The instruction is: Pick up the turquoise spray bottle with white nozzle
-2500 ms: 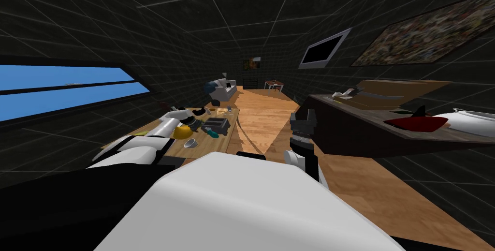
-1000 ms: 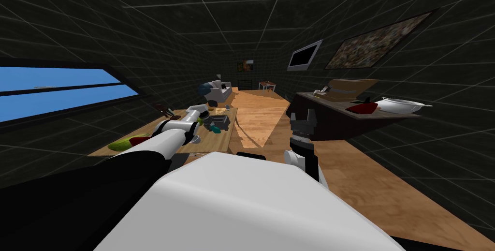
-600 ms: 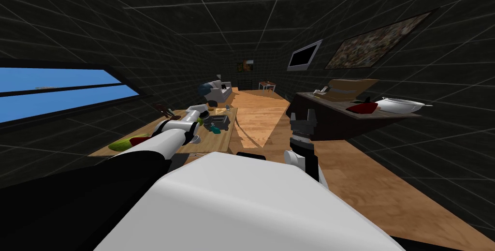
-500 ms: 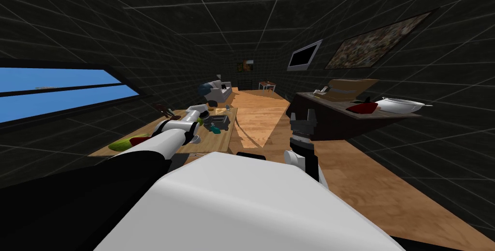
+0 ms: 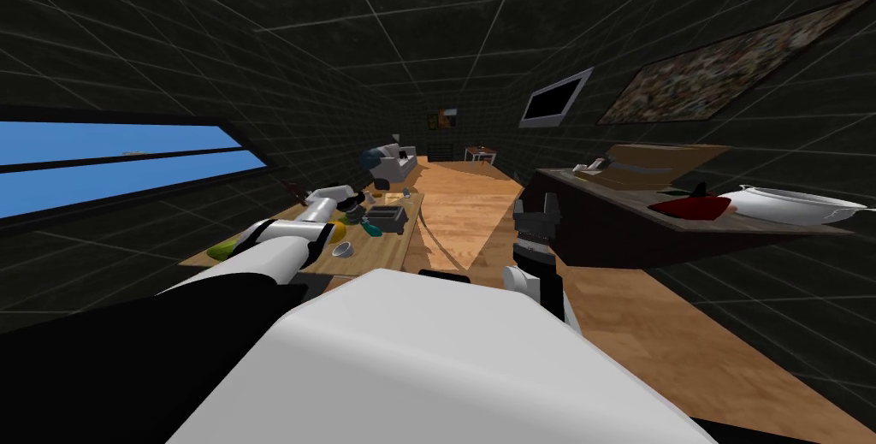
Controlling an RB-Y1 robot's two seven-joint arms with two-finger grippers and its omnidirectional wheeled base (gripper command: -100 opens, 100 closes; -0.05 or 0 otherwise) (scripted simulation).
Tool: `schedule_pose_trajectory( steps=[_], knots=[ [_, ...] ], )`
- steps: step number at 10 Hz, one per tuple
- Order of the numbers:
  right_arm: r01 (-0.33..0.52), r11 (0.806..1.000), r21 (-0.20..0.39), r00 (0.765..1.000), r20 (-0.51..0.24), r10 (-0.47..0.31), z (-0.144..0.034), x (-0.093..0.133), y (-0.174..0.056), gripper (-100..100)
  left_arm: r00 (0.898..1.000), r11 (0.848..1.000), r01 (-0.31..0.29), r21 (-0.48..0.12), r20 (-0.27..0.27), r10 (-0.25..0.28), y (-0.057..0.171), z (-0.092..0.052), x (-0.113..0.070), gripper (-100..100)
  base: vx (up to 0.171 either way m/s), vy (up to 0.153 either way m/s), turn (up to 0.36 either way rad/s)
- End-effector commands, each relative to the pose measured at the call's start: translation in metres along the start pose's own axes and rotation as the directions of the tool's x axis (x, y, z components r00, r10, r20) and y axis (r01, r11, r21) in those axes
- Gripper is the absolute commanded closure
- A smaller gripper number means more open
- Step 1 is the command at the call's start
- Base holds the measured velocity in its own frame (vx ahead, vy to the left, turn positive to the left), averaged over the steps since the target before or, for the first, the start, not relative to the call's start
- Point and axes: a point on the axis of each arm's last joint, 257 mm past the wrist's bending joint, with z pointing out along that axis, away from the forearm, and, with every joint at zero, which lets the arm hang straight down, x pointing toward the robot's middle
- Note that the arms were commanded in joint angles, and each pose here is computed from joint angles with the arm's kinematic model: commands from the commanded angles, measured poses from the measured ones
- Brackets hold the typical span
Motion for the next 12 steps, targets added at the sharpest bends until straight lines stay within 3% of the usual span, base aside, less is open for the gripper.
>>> schedule_pose_trajectory(
  steps=[1,3,4,7,8,9,11,12],
  knots=[
    [0.000,1.000,0.000,1.000,0.000,0.000,0.000,0.000,0.000,0,1.000,1.000,0.007,0.020,-0.005,-0.007,0.003,-0.003,-0.009,100,0.074,-0.020,0.020],
    [0.000,1.000,0.000,1.000,0.000,0.000,0.000,0.000,0.000,0,1.000,1.000,-0.009,0.008,-0.001,0.009,0.015,0.006,-0.010,100,-0.006,-0.002,-0.025],
    [0.000,1.000,0.000,1.000,0.000,0.000,0.000,0.000,0.000,0,1.000,0.998,-0.002,0.065,0.030,0.000,0.006,-0.007,-0.031,100,0.119,-0.008,0.250],
    [0.000,1.000,0.000,1.000,0.000,0.000,0.000,0.000,0.000,0,0.999,0.998,-0.024,0.055,0.033,0.022,0.025,-0.004,-0.040,100,0.092,-0.031,0.041],
    [0.000,1.000,0.000,1.000,0.000,0.000,0.000,0.000,0.000,0,0.998,0.994,-0.025,0.103,0.065,0.019,0.018,-0.017,-0.058,100,0.116,-0.036,0.181],
    [0.000,1.000,0.000,1.000,0.000,0.000,0.000,0.000,0.000,0,0.997,0.993,-0.044,0.106,0.073,0.036,0.023,-0.023,-0.064,100,0.165,-0.044,0.182],
    [0.000,1.000,0.000,1.000,0.000,0.000,0.000,0.000,0.000,0,0.997,0.995,-0.059,0.086,0.060,0.053,0.037,-0.015,-0.060,100,0.055,-0.008,-0.006],
    [0.000,1.000,0.000,1.000,0.000,0.000,0.000,0.000,0.000,0,0.993,0.988,-0.080,0.131,0.092,0.069,0.028,-0.029,-0.072,100,0.125,-0.030,0.233]
  ],
)
